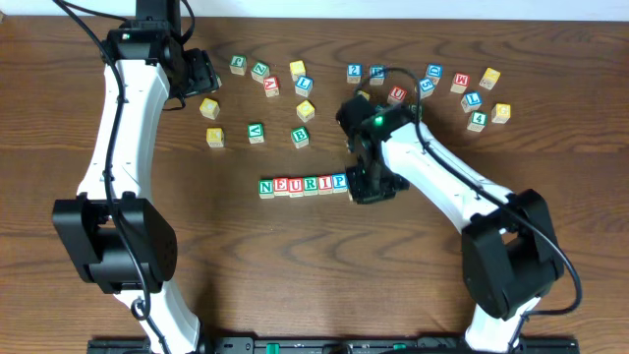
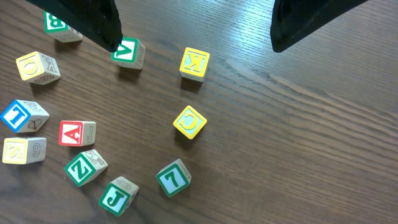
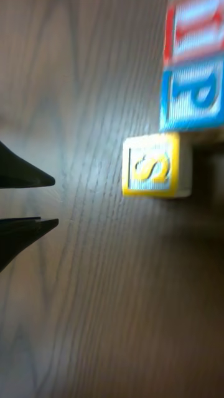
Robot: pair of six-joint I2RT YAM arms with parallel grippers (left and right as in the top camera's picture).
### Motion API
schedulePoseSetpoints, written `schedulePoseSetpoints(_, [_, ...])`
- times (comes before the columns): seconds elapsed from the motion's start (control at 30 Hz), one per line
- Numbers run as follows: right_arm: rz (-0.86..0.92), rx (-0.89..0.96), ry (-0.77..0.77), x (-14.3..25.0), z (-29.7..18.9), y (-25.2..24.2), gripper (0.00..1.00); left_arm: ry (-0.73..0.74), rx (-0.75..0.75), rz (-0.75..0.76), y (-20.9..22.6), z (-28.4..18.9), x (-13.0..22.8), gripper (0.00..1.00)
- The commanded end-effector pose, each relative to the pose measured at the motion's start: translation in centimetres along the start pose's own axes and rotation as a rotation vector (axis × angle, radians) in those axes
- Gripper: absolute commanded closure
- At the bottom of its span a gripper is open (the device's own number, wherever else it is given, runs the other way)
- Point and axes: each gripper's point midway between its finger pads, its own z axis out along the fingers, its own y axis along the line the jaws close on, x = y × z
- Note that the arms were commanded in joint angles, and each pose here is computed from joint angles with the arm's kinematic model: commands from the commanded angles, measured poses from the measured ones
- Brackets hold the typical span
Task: Spell out NEURIPS
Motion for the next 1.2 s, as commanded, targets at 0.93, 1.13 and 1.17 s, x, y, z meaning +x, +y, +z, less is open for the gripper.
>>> schedulePoseSetpoints(0.93, [-0.106,-0.083,-0.025,-2.2,4.8,1.7,0.88,0.004,-0.006,-0.003,0.0,0.2,0.3,0.24])
schedulePoseSetpoints(1.13, [-0.131,-0.088,-0.045,-2.6,4.7,1.9,0.87,-0.003,-0.004,-0.003,0.0,0.2,0.1,0.24])
schedulePoseSetpoints(1.17, [-0.132,-0.089,-0.048,-2.7,4.7,1.9,0.87,-0.003,-0.004,-0.003,0.0,0.2,0.1,0.25])
